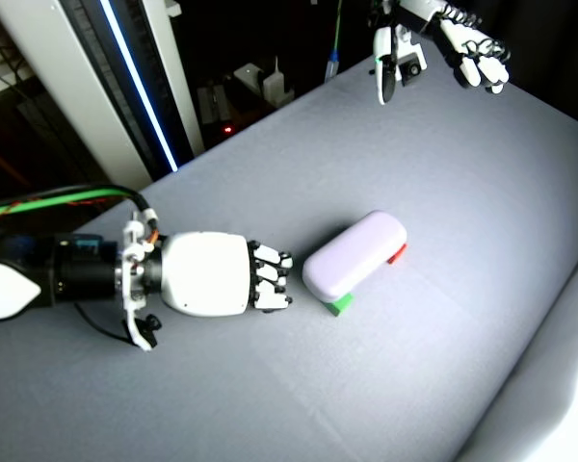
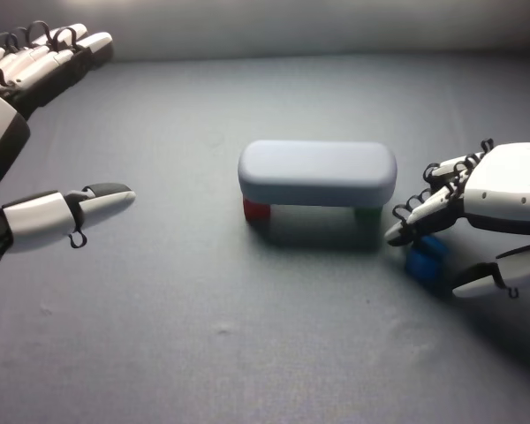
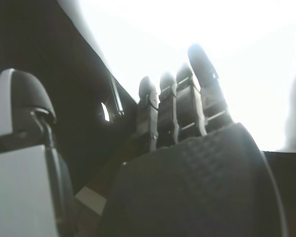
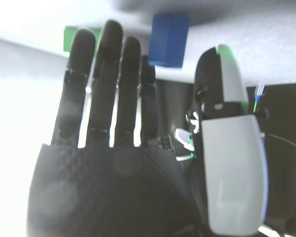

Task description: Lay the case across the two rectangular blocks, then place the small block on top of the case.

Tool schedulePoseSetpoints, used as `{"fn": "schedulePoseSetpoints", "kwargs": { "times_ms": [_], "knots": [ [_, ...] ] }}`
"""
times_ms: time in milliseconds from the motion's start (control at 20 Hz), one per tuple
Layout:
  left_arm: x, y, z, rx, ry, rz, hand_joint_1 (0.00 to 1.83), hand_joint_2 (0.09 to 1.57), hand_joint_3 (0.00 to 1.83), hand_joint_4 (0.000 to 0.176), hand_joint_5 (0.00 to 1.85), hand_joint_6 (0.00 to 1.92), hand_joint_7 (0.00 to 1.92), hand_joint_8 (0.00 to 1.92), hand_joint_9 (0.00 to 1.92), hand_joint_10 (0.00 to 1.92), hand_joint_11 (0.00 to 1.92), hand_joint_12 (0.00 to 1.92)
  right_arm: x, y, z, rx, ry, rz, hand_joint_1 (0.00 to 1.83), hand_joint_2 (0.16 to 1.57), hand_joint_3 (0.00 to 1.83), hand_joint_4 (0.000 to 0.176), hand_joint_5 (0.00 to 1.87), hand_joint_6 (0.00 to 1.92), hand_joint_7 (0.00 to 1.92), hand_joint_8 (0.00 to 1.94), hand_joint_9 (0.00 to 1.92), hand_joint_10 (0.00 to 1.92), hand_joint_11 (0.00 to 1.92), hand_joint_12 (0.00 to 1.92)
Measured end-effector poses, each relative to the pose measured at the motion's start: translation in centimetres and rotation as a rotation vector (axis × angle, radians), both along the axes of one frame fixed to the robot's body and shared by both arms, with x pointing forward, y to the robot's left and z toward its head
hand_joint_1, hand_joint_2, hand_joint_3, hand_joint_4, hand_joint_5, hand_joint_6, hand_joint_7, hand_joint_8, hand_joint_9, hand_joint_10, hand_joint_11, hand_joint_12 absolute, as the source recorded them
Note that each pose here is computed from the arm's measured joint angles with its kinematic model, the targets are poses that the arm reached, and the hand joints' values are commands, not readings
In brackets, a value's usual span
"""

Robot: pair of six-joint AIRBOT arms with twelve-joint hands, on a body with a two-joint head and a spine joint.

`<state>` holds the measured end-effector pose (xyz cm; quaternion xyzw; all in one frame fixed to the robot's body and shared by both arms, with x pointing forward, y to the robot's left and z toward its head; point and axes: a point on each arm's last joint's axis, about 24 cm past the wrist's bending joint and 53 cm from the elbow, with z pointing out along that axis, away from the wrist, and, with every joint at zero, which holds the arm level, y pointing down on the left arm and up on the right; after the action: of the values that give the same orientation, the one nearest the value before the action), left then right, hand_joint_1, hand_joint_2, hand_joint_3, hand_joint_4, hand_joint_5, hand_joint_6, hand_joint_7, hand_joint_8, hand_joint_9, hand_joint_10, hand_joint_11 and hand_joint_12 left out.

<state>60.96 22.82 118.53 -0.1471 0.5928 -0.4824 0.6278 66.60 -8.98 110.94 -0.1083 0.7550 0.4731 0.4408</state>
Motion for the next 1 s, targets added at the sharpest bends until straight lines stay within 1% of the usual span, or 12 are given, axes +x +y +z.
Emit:
{"fn": "schedulePoseSetpoints", "kwargs": {
  "times_ms": [200, 250, 350, 400, 500, 600, 650, 700, 750, 850, 950, 1000],
  "knots": [
    [0.0, 0.0, 0.0, -0.004, 0.003, 0.001, 0.93, 1.00, 0.00, 0.011, 0.31, 0.00, 0.22, 0.01, 0.19, 0.01, 0.00, 0.87, 0.1, 0.1, -0.1, 0.000, 0.002, -0.001, 1.11, 1.06, 0.00, 0.000, 0.80, 0.02, 0.90, 0.04, 0.90, 0.15, 0.43, 1.30],
    [0.0, 0.0, 0.0, -0.004, 0.003, 0.000, 0.91, 1.00, 0.00, 0.013, 0.31, 0.00, 0.23, 0.00, 0.20, 0.01, 0.00, 0.90, 0.0, 0.2, -0.1, 0.001, 0.003, 0.000, 1.21, 1.11, 0.00, 0.000, 0.90, 0.77, 1.02, 0.80, 0.98, 0.21, 0.57, 1.24],
    [0.0, 0.0, -0.1, -0.007, 0.005, -0.001, 0.91, 1.00, 0.00, 0.004, 0.32, 0.00, 0.23, 0.00, 0.21, 0.01, 0.00, 0.90, 0.0, 0.4, -0.1, 0.011, 0.005, 0.001, 1.20, 1.14, 0.00, 0.016, 0.87, 1.12, 0.97, 1.03, 1.00, 0.32, 0.57, 1.27],
    [0.0, -0.1, -0.2, -0.013, 0.008, 0.001, 0.90, 1.00, 0.00, 0.000, 0.32, 0.00, 0.24, 0.01, 0.22, 0.01, 0.00, 0.91, 0.1, 0.5, 0.1, 0.015, 0.004, 0.000, 1.21, 1.12, 0.00, 0.030, 0.94, 1.03, 0.98, 1.01, 1.00, 0.46, 0.62, 1.36],
    [-0.1, -0.2, -0.7, -0.010, 0.021, -0.003, 0.92, 1.00, 0.00, 0.000, 0.32, 0.00, 0.24, 0.00, 0.21, 0.00, 0.00, 0.88, 0.1, 0.5, 0.2, 0.021, 0.005, 0.000, 1.25, 1.08, 0.00, 0.000, 0.97, 0.98, 1.18, 0.71, 1.11, 0.63, 0.82, 1.38],
    [-0.1, -0.1, -0.8, -0.010, 0.025, -0.002, 0.91, 1.00, 0.00, 0.000, 0.33, 0.00, 0.24, 0.00, 0.21, 0.00, 0.00, 0.84, 0.2, 0.4, 0.2, 0.024, 0.007, -0.005, 1.38, 1.08, 0.00, 0.000, 0.91, 1.10, 1.17, 0.61, 1.00, 1.03, 0.74, 1.29],
    [-0.1, 0.0, -0.8, -0.013, 0.027, 0.000, 0.91, 0.99, 0.00, 0.000, 0.33, 0.00, 0.25, 0.00, 0.21, 0.00, 0.00, 0.81, 0.3, 0.3, 0.5, 0.038, 0.010, -0.011, 1.38, 1.07, 0.00, 0.000, 0.97, 1.01, 1.16, 0.66, 0.96, 1.08, 0.68, 1.34],
    [-0.1, 0.0, -0.9, -0.012, 0.027, 0.001, 0.90, 0.99, 0.00, 0.000, 0.33, 0.00, 0.25, 0.00, 0.21, 0.00, 0.00, 0.81, 0.4, 0.2, 1.1, 0.070, 0.010, -0.017, 1.27, 1.06, 0.00, 0.000, 1.02, 0.95, 1.17, 0.68, 0.97, 0.86, 0.66, 1.36],
    [-0.1, 0.1, -1.0, -0.010, 0.030, 0.001, 0.90, 0.99, 0.00, 0.000, 0.33, 0.00, 0.25, 0.00, 0.22, 0.00, 0.00, 0.83, 0.4, 0.2, 1.9, 0.102, 0.003, -0.014, 1.25, 1.06, 0.00, 0.018, 1.05, 0.89, 1.15, 0.75, 0.98, 0.80, 0.65, 1.39],
    [-0.2, 0.3, -1.3, -0.009, 0.040, 0.007, 0.89, 0.99, 0.00, 0.000, 0.34, 0.00, 0.26, 0.00, 0.25, 0.01, 0.00, 0.94, 0.6, 0.0, 4.2, 0.158, -0.028, -0.010, 1.24, 1.08, 0.00, 0.000, 0.98, 0.95, 1.13, 0.81, 0.98, 0.64, 0.54, 1.30],
    [-0.2, 0.6, -1.6, -0.009, 0.049, 0.015, 0.90, 0.99, 0.00, 0.000, 0.35, 0.00, 0.26, 0.00, 0.26, 0.01, 0.00, 0.92, 1.1, 0.1, 7.5, 0.226, -0.088, -0.008, 1.23, 1.10, 0.00, 0.000, 0.96, 0.96, 1.05, 0.96, 1.00, 0.73, 0.77, 1.34],
    [-0.2, 0.6, -1.6, -0.008, 0.051, 0.014, 0.89, 0.98, 0.00, 0.001, 0.35, 0.00, 0.26, 0.00, 0.26, 0.00, 0.00, 0.91, 1.3, 0.3, 9.1, 0.250, -0.126, -0.005, 1.25, 1.10, 0.00, 0.000, 1.04, 0.75, 1.00, 1.15, 0.96, 0.95, 0.81, 1.42]
  ]
}}
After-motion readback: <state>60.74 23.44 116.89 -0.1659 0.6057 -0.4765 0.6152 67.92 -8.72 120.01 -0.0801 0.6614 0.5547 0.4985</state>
